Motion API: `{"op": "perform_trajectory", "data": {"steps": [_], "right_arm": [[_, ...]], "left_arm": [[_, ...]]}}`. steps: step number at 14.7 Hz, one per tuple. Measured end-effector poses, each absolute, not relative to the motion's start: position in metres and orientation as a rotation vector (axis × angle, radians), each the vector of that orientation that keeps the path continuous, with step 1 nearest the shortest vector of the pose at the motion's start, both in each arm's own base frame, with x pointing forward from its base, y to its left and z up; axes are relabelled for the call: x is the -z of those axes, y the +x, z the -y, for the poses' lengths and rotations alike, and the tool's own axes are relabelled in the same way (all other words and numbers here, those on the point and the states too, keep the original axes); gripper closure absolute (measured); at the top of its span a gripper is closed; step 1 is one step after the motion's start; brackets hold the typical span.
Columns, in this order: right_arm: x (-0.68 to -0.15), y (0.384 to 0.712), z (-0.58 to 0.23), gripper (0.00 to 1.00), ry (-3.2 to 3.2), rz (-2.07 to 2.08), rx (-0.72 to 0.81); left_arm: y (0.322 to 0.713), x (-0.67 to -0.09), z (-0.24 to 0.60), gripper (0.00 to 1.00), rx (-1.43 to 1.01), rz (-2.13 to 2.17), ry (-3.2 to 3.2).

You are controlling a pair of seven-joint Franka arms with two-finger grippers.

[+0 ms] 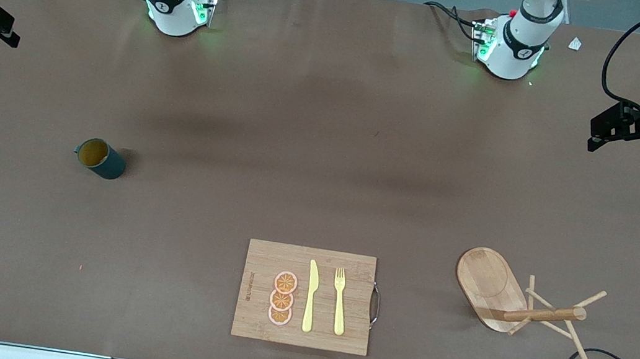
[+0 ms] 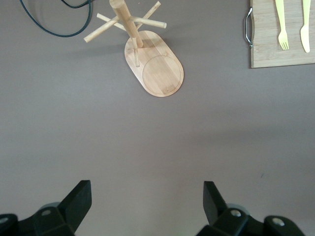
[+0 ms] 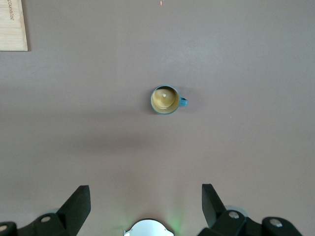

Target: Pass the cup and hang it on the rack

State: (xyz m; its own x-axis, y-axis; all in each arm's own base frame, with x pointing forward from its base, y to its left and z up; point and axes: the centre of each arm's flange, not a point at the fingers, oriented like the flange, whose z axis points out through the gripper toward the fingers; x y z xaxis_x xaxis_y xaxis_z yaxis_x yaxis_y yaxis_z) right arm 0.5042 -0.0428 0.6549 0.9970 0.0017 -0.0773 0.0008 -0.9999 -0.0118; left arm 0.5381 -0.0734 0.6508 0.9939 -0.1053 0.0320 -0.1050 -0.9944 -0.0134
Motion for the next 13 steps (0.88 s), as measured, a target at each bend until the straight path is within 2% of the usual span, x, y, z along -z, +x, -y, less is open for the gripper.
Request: {"op": "perform_trajectory", "data": {"steps": [13], "right_arm": [[-0.6548,0.5041,0.0437,0.00,-3.127,0.004,-0.121]], "left_arm": [[0.5379,-0.6527,0.0682,0.00,0.054,-0.131,-3.127]]}}
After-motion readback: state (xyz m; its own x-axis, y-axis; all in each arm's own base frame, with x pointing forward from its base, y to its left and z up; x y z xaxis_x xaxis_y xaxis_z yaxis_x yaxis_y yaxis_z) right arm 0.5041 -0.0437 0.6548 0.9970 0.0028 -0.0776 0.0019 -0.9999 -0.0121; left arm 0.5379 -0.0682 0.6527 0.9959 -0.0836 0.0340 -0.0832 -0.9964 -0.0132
